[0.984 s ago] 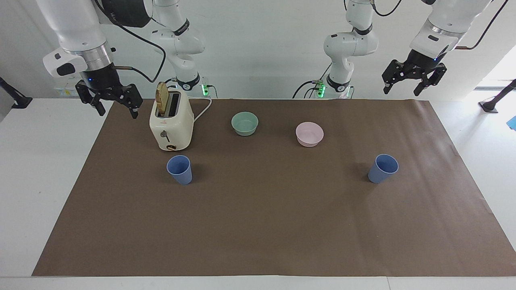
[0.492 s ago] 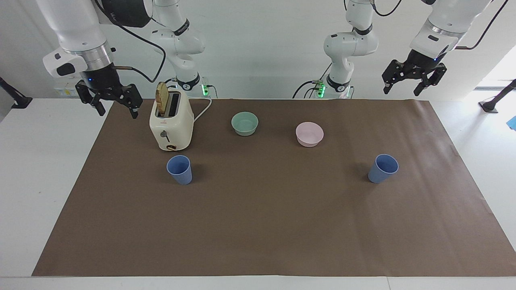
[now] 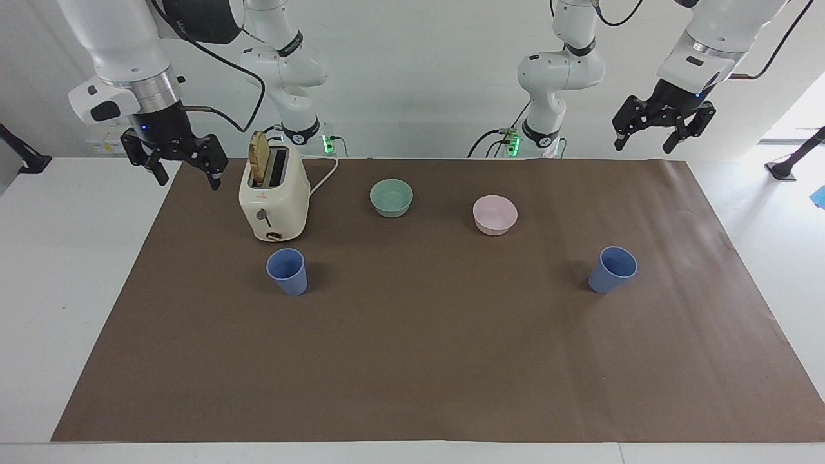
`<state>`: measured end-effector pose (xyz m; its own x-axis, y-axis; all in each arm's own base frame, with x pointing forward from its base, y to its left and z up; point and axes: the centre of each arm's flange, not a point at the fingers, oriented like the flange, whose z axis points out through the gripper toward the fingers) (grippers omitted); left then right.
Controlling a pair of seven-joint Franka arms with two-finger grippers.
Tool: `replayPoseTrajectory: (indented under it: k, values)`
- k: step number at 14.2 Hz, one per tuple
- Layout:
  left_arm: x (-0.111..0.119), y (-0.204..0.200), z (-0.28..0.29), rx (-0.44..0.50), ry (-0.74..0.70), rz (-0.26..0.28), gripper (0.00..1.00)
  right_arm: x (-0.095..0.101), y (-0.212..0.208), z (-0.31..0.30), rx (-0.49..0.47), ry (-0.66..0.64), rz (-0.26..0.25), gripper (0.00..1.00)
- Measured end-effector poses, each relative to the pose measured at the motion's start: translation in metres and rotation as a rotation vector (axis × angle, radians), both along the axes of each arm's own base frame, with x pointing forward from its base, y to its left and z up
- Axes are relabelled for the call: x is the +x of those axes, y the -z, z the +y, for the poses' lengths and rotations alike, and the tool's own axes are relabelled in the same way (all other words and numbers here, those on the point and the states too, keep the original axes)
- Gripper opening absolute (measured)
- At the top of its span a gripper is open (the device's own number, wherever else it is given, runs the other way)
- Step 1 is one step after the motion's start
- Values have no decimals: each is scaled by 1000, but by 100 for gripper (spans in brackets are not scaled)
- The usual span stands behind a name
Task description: Stack blue cups with both arms
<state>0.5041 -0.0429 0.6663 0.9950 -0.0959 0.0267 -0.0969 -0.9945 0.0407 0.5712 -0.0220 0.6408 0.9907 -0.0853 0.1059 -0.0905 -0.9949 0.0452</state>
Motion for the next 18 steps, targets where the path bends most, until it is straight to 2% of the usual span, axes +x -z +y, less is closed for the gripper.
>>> replayPoseTrajectory:
  k: [4,7,12,18]
  values:
    - [11,9,28,-3,-56,-25,100,0,0,0,0,0,0,100]
    - [27,36,54,-5,-105,-27,100,0,0,0,0,0,0,100]
    - [66,120,93,-14,-179,-16,100,0,0,0,0,0,0,100]
    - [78,211,106,-20,-245,15,100,0,0,0,0,0,0,100]
